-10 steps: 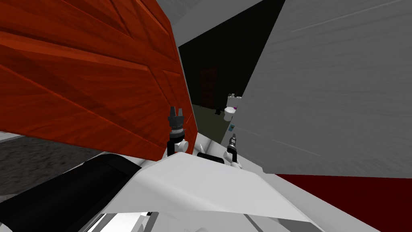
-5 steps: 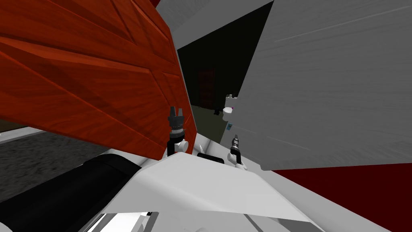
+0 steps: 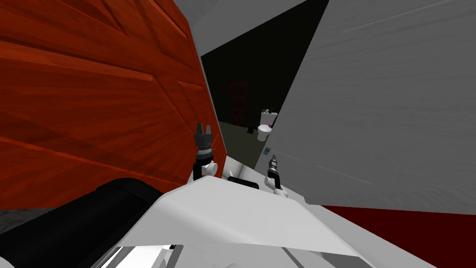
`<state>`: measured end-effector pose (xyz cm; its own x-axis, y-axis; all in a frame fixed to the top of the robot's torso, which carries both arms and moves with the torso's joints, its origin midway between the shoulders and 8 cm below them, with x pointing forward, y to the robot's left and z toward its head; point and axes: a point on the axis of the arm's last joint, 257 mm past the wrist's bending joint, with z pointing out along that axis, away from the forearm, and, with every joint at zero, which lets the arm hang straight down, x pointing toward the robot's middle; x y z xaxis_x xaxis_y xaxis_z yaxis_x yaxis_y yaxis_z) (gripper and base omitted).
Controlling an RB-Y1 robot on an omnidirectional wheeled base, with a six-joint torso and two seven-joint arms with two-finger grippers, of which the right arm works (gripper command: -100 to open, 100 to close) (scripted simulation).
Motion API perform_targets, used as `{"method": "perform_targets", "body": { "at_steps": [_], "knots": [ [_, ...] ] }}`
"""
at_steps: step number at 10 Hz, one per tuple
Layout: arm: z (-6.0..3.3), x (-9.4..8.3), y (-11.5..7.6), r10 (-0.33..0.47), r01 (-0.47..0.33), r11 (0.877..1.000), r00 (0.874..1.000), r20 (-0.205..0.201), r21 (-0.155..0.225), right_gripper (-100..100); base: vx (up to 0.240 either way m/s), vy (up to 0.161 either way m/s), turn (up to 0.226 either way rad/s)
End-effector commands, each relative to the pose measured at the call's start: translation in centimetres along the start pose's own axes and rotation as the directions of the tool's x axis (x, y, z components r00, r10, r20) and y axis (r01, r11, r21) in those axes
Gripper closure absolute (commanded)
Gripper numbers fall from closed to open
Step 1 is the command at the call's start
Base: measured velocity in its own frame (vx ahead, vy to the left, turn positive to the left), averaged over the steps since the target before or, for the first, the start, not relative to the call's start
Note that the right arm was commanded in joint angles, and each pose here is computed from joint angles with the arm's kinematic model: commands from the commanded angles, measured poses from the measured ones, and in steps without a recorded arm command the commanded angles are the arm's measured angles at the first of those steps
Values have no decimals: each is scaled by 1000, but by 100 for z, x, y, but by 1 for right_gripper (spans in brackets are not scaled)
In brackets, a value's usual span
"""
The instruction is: Pull the door open
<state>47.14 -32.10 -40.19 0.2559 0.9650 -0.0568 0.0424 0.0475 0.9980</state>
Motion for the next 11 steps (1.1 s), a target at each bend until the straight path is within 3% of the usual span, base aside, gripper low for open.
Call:
{"method": "perform_targets", "body": {
  "at_steps": [1, 4, 5, 6, 11],
  "knots": [
    [6, 52, 41, 17, -17, 1000, 1000, -1, -11, -100, 229, 13, -40],
    [7, 168, 106, 48, -48, 998, 999, -2, -28, -100, 247, 41, -42],
    [9, 134, 106, 42, -42, 999, 999, -2, -25, -100, 98, 30, -39],
    [9, 134, 106, 42, -42, 999, 999, -2, -25, 100, -34, 1, 11],
    [9, 134, 106, 42, -42, 999, 999, -2, -25, 100, -15, -6, 10]
  ]
}}
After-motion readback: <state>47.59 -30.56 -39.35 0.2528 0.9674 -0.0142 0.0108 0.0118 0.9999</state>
